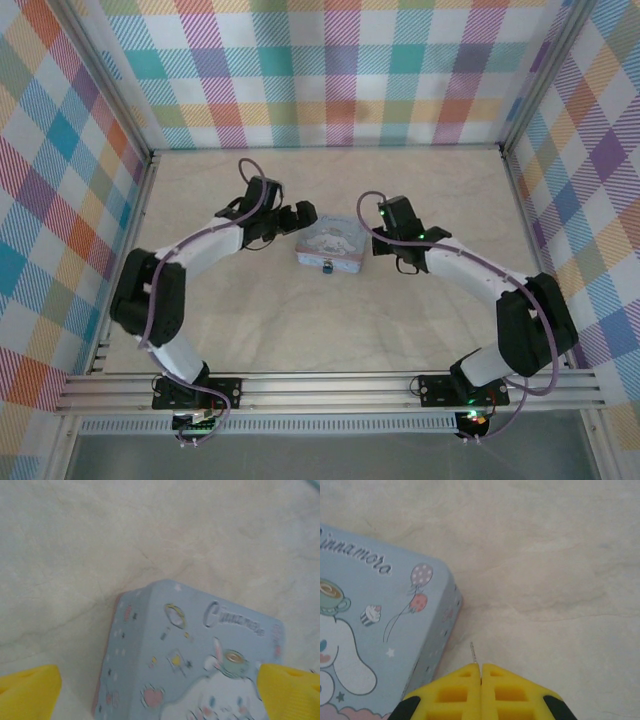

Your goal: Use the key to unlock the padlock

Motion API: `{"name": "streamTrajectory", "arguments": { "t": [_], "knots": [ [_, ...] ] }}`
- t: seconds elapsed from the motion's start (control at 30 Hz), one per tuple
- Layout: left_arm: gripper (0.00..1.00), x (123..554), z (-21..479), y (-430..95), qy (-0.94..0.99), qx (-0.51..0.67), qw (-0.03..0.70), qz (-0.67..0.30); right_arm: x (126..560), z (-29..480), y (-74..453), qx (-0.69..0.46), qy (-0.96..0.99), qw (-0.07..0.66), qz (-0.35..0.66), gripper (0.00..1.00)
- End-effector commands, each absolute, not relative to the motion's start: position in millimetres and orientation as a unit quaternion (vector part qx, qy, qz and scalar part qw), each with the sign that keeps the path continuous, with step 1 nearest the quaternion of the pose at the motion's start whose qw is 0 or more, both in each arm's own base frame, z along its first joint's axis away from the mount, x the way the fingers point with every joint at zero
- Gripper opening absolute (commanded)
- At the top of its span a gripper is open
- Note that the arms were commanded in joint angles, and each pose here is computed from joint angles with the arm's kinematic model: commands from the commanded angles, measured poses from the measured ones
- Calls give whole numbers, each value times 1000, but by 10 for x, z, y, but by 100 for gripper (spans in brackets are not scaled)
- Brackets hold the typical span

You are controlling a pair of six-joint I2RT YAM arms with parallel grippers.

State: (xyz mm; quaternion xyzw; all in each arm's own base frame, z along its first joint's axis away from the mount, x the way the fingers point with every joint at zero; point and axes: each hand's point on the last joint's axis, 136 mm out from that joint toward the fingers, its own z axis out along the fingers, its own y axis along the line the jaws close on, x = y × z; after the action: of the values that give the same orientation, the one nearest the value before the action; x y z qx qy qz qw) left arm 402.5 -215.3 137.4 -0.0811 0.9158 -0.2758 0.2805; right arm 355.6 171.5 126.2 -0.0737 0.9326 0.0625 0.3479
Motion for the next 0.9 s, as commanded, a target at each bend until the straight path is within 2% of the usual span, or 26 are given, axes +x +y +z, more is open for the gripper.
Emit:
{"name": "streamTrajectory", "arguments": {
  "t": [0.0,0.23,0.4,0.67,0.87],
  "knots": [
    [100,3832,1570,-2085,907,-62,296,-294,3649,1591,1761,-85,923,367,83,0],
    [100,3269,1712,-2259,886,2,288,-363,3931,1764,1958,-109,919,359,121,0],
    [100,2981,1725,-2356,873,44,304,-379,4200,1811,2125,-110,917,345,167,0],
    [100,2862,1710,-2467,849,66,335,-402,4495,1829,2280,-107,913,336,207,0],
    [100,2842,1598,-2557,810,95,400,-418,4644,1665,2308,-103,920,320,202,0]
  ]
}}
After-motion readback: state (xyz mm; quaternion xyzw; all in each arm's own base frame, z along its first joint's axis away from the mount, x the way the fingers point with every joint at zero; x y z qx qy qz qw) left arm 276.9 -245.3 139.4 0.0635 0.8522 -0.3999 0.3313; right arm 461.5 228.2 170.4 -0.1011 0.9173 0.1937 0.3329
